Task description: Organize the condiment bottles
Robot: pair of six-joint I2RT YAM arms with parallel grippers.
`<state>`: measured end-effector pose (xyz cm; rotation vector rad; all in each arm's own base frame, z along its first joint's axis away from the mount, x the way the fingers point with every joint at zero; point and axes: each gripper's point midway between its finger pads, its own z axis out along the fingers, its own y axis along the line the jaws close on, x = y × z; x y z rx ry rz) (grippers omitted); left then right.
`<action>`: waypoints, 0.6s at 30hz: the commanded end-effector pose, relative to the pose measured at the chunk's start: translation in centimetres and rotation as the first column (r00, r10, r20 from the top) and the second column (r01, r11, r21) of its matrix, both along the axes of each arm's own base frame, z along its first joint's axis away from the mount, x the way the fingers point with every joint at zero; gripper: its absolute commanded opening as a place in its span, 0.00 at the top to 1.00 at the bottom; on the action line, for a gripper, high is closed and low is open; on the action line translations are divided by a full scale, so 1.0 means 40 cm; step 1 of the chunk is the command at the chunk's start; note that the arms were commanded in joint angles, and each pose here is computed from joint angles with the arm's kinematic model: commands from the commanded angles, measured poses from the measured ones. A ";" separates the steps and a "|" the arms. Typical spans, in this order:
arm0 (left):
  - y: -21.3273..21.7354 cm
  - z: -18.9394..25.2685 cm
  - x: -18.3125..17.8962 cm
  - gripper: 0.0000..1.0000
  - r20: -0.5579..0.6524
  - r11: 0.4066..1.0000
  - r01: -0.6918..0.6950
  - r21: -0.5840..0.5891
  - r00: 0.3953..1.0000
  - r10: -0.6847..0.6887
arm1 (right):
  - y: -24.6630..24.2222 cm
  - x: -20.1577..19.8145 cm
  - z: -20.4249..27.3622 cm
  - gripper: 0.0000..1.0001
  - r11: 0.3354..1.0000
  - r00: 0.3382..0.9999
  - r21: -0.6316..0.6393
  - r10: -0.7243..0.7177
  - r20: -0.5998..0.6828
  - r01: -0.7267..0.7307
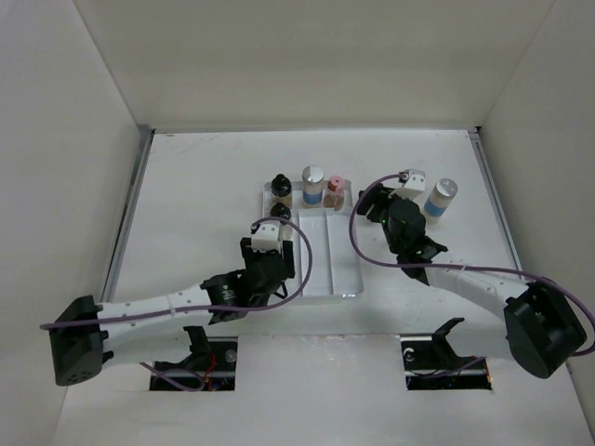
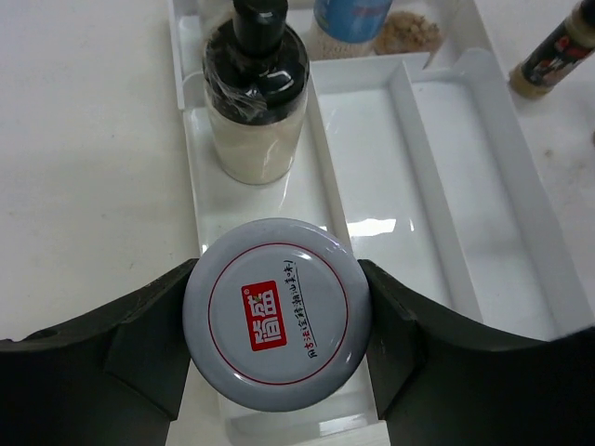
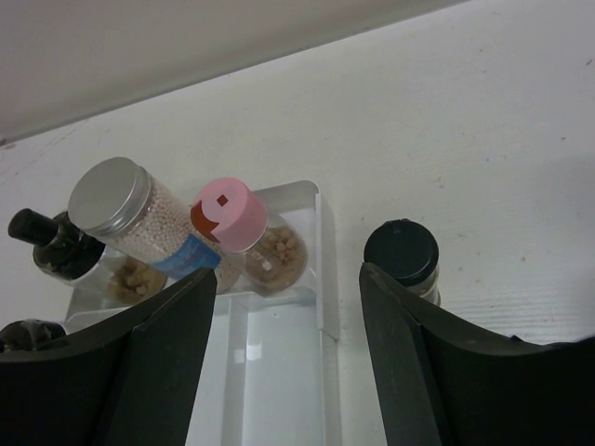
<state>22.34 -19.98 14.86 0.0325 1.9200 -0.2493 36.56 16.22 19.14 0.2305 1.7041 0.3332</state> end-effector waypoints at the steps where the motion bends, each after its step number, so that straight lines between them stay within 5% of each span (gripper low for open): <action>1: -0.044 0.047 0.040 0.61 0.074 0.997 -0.024 -0.070 0.997 0.030 | -0.015 0.011 0.048 0.31 0.999 0.998 0.019 -0.033 0.057 0.032; 4: -0.062 -0.015 0.050 0.61 0.050 1.000 -0.007 -0.025 0.999 0.008 | -0.059 0.011 0.051 0.30 0.993 0.991 -0.022 -0.116 0.062 0.117; 10: -0.072 -0.097 0.046 0.51 0.021 0.999 0.002 0.043 1.000 -0.003 | -0.099 0.031 0.026 0.03 0.966 0.981 -0.176 -0.193 -0.001 0.190; 18: -0.044 -0.074 0.048 0.09 0.046 0.999 -0.028 0.027 0.999 0.026 | -0.133 0.091 -0.043 0.04 0.950 0.966 -0.250 -0.225 -0.124 0.189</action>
